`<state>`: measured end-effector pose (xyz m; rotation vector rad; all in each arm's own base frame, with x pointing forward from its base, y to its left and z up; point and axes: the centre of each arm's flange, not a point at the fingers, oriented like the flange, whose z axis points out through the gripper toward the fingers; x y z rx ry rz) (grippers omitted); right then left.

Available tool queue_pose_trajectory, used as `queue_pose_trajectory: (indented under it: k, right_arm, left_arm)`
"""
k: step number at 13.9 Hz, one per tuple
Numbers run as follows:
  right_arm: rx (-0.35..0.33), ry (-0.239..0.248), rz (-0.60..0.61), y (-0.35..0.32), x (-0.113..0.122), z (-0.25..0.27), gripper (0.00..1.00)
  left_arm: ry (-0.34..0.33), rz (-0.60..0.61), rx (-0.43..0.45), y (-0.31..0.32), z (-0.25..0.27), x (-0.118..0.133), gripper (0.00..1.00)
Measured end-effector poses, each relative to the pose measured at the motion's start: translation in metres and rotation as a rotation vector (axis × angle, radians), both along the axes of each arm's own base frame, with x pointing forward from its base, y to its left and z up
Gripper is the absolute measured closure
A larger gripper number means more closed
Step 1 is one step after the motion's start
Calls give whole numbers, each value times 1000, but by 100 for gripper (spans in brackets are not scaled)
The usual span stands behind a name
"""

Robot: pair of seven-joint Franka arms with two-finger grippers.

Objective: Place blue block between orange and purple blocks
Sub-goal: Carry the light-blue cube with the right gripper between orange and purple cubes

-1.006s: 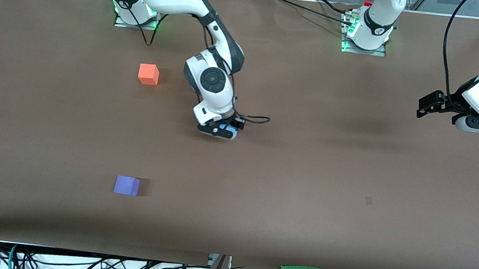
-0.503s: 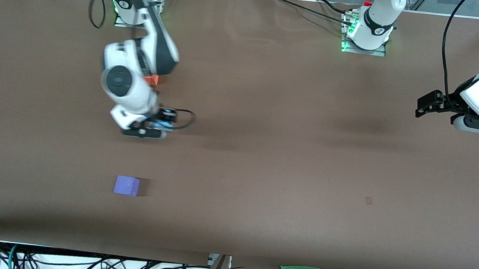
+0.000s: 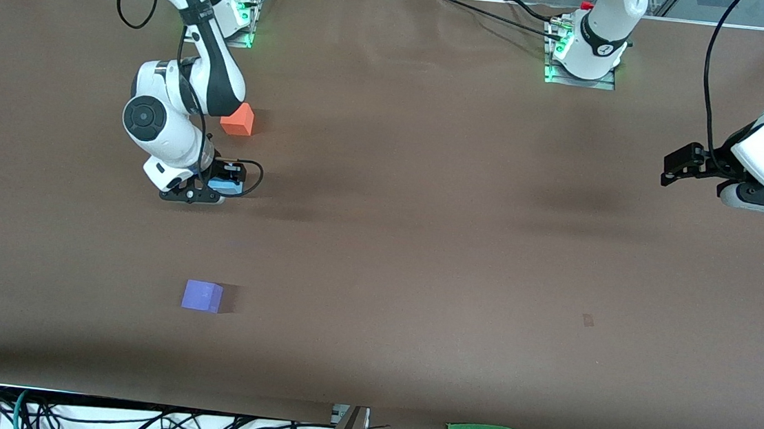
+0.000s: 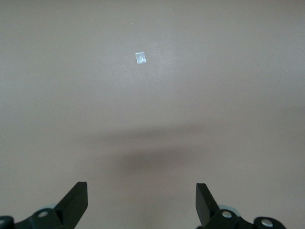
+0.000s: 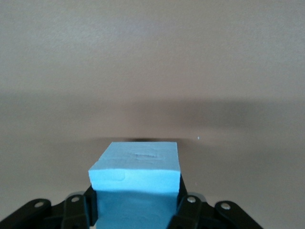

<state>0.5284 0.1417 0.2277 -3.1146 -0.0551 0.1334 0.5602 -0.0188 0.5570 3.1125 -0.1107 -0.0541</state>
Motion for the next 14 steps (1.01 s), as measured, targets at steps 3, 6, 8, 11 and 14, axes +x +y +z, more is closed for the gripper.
queue_pose_trajectory:
  k: [3, 6, 8, 11, 14]
  right_arm:
    - [30, -27, 5, -10, 6, -15, 41]
    - [26, -27, -4, -15, 12, -28, 41]
    - [29, -35, -7, -14, 15, -27, 39]
    - [34, -51, -12, -12, 21, -25, 21]
    - [62, -51, -18, -8, 33, 5, 0]
  left_arm:
    - [0, -4, 0, -2, 0, 0, 0]
    - [2, -9, 0, -5, 0, 0, 0]
    - [3, -9, 0, -5, 0, 0, 0]
    - [3, -9, 0, -5, 0, -1, 0]
    - [4, -10, 0, -5, 0, -1, 0]
